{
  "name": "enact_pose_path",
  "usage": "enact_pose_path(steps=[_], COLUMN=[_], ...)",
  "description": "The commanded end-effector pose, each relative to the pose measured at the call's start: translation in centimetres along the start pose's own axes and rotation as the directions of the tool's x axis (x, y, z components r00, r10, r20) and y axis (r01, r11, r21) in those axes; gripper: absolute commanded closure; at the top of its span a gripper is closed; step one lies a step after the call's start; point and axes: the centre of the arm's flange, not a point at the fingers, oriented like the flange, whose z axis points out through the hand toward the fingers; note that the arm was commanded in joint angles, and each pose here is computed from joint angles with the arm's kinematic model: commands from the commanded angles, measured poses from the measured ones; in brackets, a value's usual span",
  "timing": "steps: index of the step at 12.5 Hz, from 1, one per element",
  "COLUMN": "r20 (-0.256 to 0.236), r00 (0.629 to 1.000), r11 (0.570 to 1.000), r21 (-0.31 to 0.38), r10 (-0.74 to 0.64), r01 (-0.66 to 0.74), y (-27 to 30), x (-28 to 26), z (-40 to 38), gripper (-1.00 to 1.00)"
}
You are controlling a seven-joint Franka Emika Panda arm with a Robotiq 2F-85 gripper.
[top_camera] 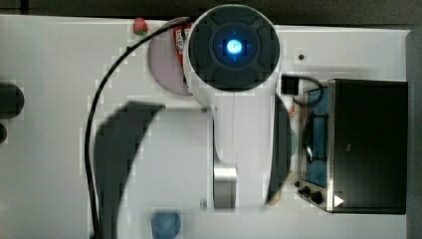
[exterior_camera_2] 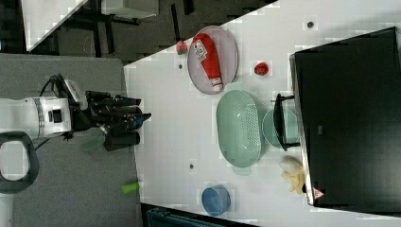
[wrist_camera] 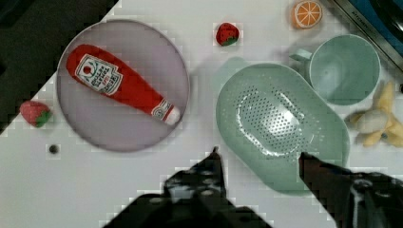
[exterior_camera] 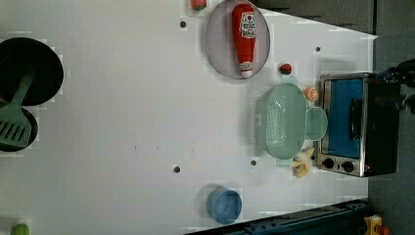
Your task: Drag strainer right to left.
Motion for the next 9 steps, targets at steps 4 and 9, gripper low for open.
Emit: enact_pose_path(steps=[4, 9], r20=[-0.012, 0.05], r00=[0.999, 0.998], r11=[0.999, 0.998], r21=[0.024, -0.048], r10=[0.033, 0.048], r01=[-0.033, -0.046], y=[16.4, 14.4], x=[-8.2, -7.4], z=[-8.4, 0.7], gripper=[-1.0, -1.0])
